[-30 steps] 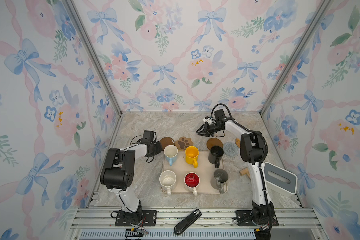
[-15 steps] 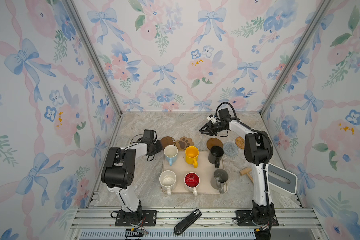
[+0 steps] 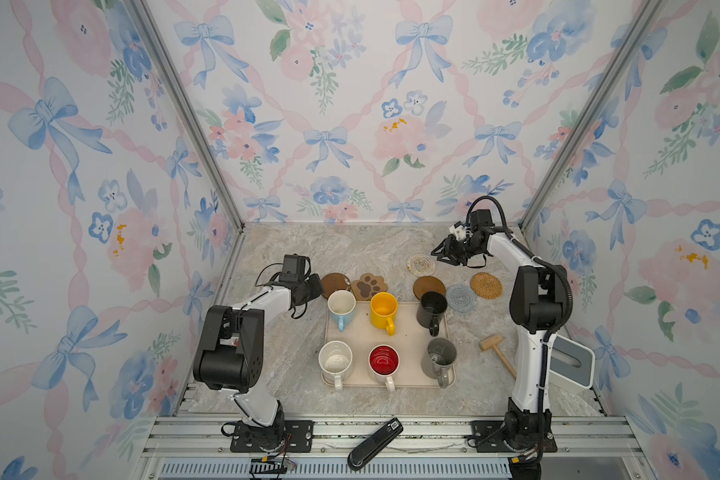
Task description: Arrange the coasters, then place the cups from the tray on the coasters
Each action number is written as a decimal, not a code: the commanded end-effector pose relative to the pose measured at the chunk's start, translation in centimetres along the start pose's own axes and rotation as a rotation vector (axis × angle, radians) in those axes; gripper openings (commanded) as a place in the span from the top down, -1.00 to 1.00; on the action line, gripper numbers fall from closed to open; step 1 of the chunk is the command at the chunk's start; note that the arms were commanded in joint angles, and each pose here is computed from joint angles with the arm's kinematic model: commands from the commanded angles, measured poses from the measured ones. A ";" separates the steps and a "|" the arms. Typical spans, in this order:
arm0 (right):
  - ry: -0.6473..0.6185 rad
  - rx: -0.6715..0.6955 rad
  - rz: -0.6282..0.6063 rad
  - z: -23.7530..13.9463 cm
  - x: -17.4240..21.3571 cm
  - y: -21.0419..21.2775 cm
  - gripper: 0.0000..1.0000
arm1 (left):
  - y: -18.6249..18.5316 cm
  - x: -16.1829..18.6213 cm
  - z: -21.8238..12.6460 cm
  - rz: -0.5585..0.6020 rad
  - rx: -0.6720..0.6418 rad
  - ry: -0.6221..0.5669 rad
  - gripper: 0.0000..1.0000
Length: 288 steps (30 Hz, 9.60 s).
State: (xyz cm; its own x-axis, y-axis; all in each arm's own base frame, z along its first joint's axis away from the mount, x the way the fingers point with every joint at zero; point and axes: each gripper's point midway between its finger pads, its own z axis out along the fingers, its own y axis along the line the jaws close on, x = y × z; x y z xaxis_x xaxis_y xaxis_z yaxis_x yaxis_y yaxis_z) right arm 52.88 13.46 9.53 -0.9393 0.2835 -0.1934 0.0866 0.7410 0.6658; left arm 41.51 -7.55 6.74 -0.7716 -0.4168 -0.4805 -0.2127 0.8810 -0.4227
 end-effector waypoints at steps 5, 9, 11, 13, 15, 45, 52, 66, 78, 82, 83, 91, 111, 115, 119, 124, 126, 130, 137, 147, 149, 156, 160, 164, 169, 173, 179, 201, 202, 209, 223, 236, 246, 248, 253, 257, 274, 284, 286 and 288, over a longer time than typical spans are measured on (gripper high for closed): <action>-0.016 0.072 0.048 0.6 -2.0 -3.3 0.14 | 0.9 0.6 -0.6 0.002 -0.029 0.004 0.84; -0.011 0.077 0.063 1.6 -2.8 -4.0 0.13 | 0.9 0.7 -0.6 -0.001 -0.028 0.008 0.84; -0.006 0.078 0.072 2.4 -3.1 -4.4 0.14 | 0.9 0.8 -0.5 -0.002 -0.026 0.012 0.84; -0.005 0.075 0.074 3.1 -3.3 -4.6 0.15 | 0.8 0.8 -0.5 -0.001 -0.022 0.013 0.84; 0.000 0.075 0.076 3.7 -3.5 -4.9 0.15 | 0.8 0.9 -0.5 0.000 -0.022 0.016 0.85; 0.329 0.098 -0.062 11.4 6.0 -1.6 0.38 | 1.1 1.6 -0.1 0.007 -0.025 0.036 0.84; 0.393 0.144 -0.092 10.6 8.0 -2.1 0.43 | 1.2 1.8 0.1 0.006 -0.025 0.046 0.84; 0.288 0.179 -0.146 7.7 6.0 0.1 0.43 | 1.4 1.9 -0.1 0.005 -0.029 0.041 0.85; 0.122 0.005 -0.057 11.2 0.6 3.8 0.33 | 1.0 1.1 -1.1 0.012 -0.026 0.002 0.86; 0.099 -0.094 -0.012 12.9 -0.2 5.1 0.32 | 0.9 1.1 -1.1 0.010 -0.018 0.005 0.86; 0.095 -0.110 -0.008 13.1 -0.3 5.4 0.32 | 0.9 1.2 -1.1 0.008 -0.017 0.008 0.86; 0.084 -0.212 0.037 15.3 -0.6 7.3 0.32 | 0.8 1.4 -1.3 0.007 -0.014 0.007 0.86; 0.294 -0.019 -0.067 13.9 6.8 4.5 0.42 | 0.9 1.6 -1.1 0.005 -0.011 0.015 0.86; 0.313 -0.013 -0.070 13.8 7.7 4.7 0.47 | 0.7 1.5 -1.2 0.007 -0.005 0.012 0.86; 0.313 -0.011 -0.088 13.4 7.8 5.0 0.48 | 0.8 1.5 -1.3 0.007 -0.005 0.010 0.85; 0.269 -0.005 -0.101 12.4 6.6 5.8 0.50 | 0.7 1.4 -1.4 0.009 -0.002 0.006 0.86; 0.243 -0.008 -0.112 11.8 5.9 6.4 0.48 | 0.7 1.4 -1.5 0.010 -0.002 0.005 0.85; 0.197 -0.035 -0.135 10.4 4.7 7.9 0.47 | 0.7 1.4 -1.5 0.010 -0.002 0.004 0.86; 0.129 -0.040 -0.225 6.5 3.5 10.5 0.39 | 0.7 1.2 -1.7 0.014 -0.005 -0.006 0.86; 0.281 0.197 -0.317 4.8 7.4 5.8 1.00 | -0.2 -0.5 -1.8 0.050 0.009 -0.036 0.84; 0.333 0.221 -0.326 5.1 8.5 4.8 1.00 | -0.4 -0.7 -1.6 0.051 0.014 -0.030 0.84; 0.430 0.269 -0.332 6.9 10.8 2.8 1.00 | -0.6 -0.7 -1.1 0.044 0.023 -0.019 0.84; 0.454 0.269 -0.319 7.9 11.4 2.1 1.00 | -0.4 -0.5 -1.2 0.046 0.015 -0.019 0.84; 0.464 0.266 -0.311 8.7 11.7 1.9 1.00 | -0.2 -0.3 -1.2 0.044 0.011 -0.016 0.84; 0.486 0.264 -0.296 9.5 12.3 1.3 1.00 | -0.1 -0.3 -1.1 0.041 0.009 -0.014 0.84; 0.508 0.253 -0.292 10.1 13.1 1.3 1.00 | -0.1 -0.3 -1.1 0.040 0.007 -0.015 0.84; 0.533 0.228 -0.294 11.0 14.2 2.1 1.00 | -0.1 -0.3 -1.1 0.041 0.006 -0.016 0.84; 0.550 0.145 -0.284 13.3 16.1 4.6 1.00 | -0.1 -0.4 -1.1 0.041 0.005 -0.017 0.84; 0.551 0.143 -0.286 13.4 16.2 4.7 1.00 | -0.1 -0.4 -1.1 0.041 0.006 -0.017 0.84; 0.528 0.130 -0.297 13.2 15.7 5.4 1.00 | 0.0 -0.1 -1.1 0.041 0.002 -0.015 0.83; 0.366 0.064 -0.311 10.9 12.0 9.2 0.72 | 0.0 -0.1 -1.3 0.040 0.007 -0.017 0.84; 0.225 0.104 -0.260 4.0 8.0 7.2 0.70 | 0.1 -0.1 -1.3 0.040 0.003 -0.018 0.84; 0.154 0.215 -0.145 -2.0 7.5 -0.3 0.64 | -0.1 -0.1 -1.0 0.033 0.008 -0.008 0.84; 0.159 0.233 -0.125 -2.5 8.0 -1.5 0.63 | -0.1 -0.1 -0.9 0.032 0.011 -0.007 0.85; 0.161 0.266 -0.084 -3.1 8.7 -4.1 0.61 | -0.3 0.0 -0.9 0.034 0.019 0.000 0.86; 0.162 0.255 -0.055 -3.1 9.0 -5.2 0.56 | -0.5 0.2 -0.9 0.035 0.024 0.003 0.86; 0.163 0.185 -0.005 -1.2 8.5 -6.2 0.41 | -1.0 0.1 -0.9 0.038 0.037 0.003 0.85; 0.174 0.223 -0.008 -1.4 8.9 -7.0 0.38 | -0.9 0.3 -0.7 0.039 0.035 0.012 0.85; 0.181 0.217 -0.001 -1.1 9.1 -7.1 0.37 | -0.8 0.4 -0.7 0.038 0.033 0.013 0.85; 0.187 0.211 0.003 -0.9 9.3 -7.2 0.37 | -0.7 0.5 -0.7 0.038 0.031 0.014 0.85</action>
State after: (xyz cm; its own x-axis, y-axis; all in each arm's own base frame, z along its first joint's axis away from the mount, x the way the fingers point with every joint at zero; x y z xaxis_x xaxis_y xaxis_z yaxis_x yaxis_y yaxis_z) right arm 43.85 10.43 4.97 -0.9807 0.1766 -0.0845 0.1118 0.8596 0.4986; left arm 41.12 -7.86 8.06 -0.7677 -0.3989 -0.5014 -0.1747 0.8833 -0.4351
